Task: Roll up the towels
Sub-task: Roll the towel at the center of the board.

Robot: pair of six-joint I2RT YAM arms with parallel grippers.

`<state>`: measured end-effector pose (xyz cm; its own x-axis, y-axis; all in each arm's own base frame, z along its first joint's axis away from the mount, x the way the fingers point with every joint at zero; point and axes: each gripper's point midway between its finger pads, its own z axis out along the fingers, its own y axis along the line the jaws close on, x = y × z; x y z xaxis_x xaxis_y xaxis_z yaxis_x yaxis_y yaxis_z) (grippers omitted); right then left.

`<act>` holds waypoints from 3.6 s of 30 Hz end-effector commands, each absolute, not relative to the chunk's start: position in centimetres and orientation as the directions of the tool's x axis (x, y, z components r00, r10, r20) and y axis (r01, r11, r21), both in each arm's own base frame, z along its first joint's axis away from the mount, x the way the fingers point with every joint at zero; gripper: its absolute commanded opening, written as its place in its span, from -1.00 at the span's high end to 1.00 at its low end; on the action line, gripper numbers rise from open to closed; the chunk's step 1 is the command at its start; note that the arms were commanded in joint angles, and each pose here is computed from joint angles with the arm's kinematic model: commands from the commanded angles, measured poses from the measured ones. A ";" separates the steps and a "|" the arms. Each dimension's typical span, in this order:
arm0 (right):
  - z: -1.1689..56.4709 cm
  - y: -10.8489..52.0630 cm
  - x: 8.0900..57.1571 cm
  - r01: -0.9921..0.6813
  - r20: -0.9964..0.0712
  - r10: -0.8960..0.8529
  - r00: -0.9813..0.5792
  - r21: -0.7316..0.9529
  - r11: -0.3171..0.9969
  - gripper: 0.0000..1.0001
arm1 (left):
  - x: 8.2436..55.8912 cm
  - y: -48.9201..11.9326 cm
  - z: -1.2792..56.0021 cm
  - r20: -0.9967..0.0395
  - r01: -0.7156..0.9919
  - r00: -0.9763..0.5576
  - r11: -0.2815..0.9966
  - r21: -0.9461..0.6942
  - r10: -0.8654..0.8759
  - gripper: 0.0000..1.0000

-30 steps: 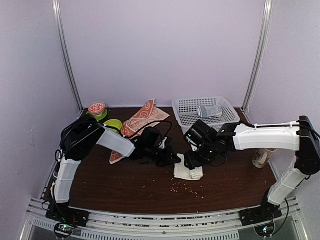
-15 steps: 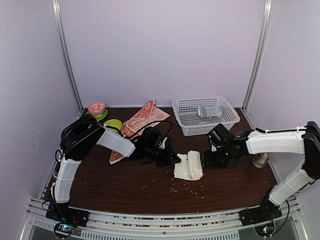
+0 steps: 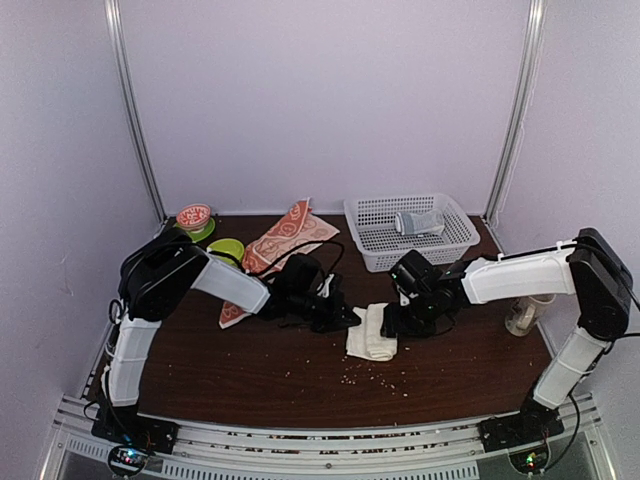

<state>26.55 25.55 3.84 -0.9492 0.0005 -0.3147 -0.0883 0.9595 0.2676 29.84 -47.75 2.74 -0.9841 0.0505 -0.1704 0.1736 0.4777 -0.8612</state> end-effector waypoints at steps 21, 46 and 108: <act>2.2 26.4 26.9 -0.107 -0.304 -0.055 -0.951 0.156 0.982 -0.13 | 29.0 -49.2 8.7 -0.291 0.318 -0.948 0.438 -0.841 0.128 1.00; 6.3 25.1 26.4 -0.090 -0.367 0.076 -0.927 0.416 0.905 -0.16 | 29.8 -49.4 2.5 -0.196 0.232 -0.973 0.521 -0.822 0.124 1.00; 2.7 26.9 28.7 -0.046 -0.284 0.074 -0.956 0.393 0.918 -0.11 | 29.4 -43.1 3.9 -0.310 0.348 -0.931 0.727 -0.592 0.193 0.99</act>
